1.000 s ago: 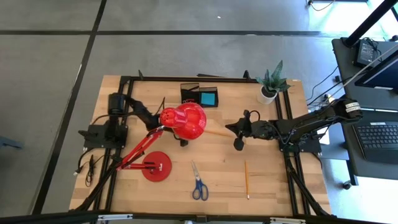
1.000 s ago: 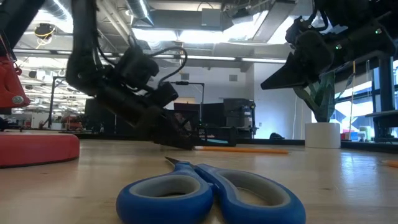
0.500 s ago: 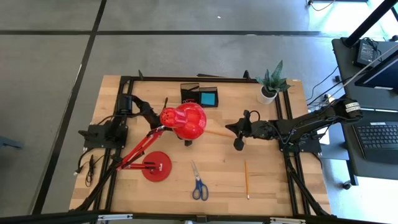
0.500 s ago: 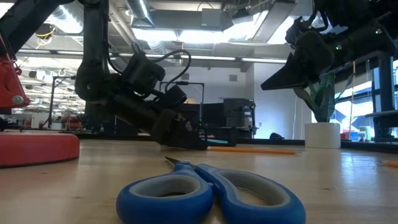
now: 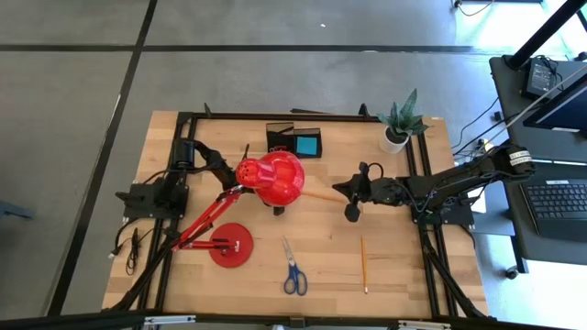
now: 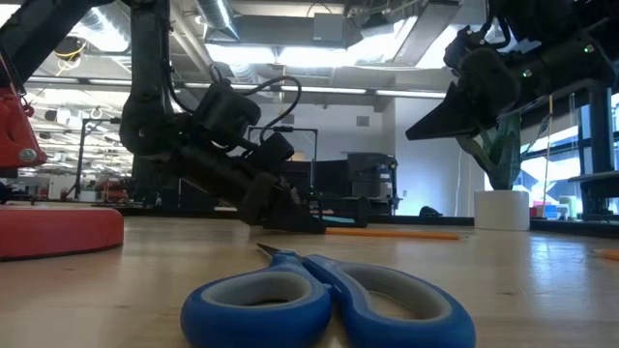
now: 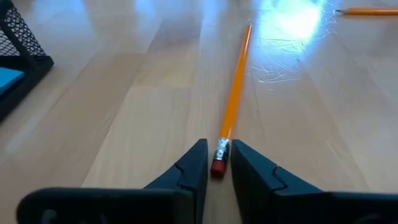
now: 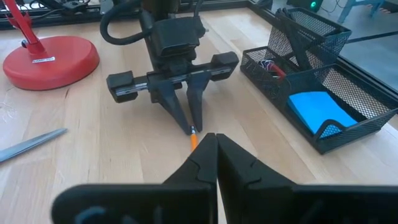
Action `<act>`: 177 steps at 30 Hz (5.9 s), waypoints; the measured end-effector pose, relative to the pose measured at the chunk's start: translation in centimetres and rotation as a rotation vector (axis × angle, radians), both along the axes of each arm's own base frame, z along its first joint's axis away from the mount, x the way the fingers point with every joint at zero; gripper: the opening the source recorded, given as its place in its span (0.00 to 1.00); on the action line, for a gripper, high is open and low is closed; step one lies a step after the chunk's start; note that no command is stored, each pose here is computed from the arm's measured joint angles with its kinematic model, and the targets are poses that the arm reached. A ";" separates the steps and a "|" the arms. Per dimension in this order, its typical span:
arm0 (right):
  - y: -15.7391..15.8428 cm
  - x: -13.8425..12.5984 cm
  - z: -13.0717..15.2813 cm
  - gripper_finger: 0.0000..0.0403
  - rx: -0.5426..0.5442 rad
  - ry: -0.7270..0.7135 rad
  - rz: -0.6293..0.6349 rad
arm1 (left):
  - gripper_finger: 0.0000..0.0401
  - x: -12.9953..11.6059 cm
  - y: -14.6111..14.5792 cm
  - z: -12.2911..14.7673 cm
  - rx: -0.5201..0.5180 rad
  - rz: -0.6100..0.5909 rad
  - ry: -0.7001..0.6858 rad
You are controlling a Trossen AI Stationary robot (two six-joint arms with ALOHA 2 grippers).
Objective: Pick and place office supplies into organizer
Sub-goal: Put the top pencil into the desk organizer
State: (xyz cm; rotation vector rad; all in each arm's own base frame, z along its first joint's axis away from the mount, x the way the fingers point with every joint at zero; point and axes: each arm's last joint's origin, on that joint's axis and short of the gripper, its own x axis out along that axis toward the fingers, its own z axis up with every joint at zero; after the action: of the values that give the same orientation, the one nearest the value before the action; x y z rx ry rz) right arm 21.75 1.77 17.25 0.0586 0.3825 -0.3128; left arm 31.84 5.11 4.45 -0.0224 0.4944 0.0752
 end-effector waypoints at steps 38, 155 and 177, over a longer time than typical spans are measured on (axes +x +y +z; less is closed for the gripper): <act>0.0 0.0 -0.1 0.02 -0.002 0.007 0.004 | 0.02 -0.2 -0.4 2.4 0.026 -0.045 -0.002; -0.2 0.0 -0.1 0.02 -0.030 0.022 0.005 | 0.02 -9.7 10.7 23.2 0.329 0.274 0.596; -0.2 0.0 -0.1 0.02 -0.049 0.032 0.013 | 0.02 -8.3 10.5 24.4 0.332 0.209 0.682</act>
State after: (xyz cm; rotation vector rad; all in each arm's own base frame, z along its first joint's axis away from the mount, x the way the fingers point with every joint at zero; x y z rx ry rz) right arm 21.70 1.58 17.11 0.0032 0.4067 -0.3105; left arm 23.59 15.62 28.80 0.2860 1.1553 0.3765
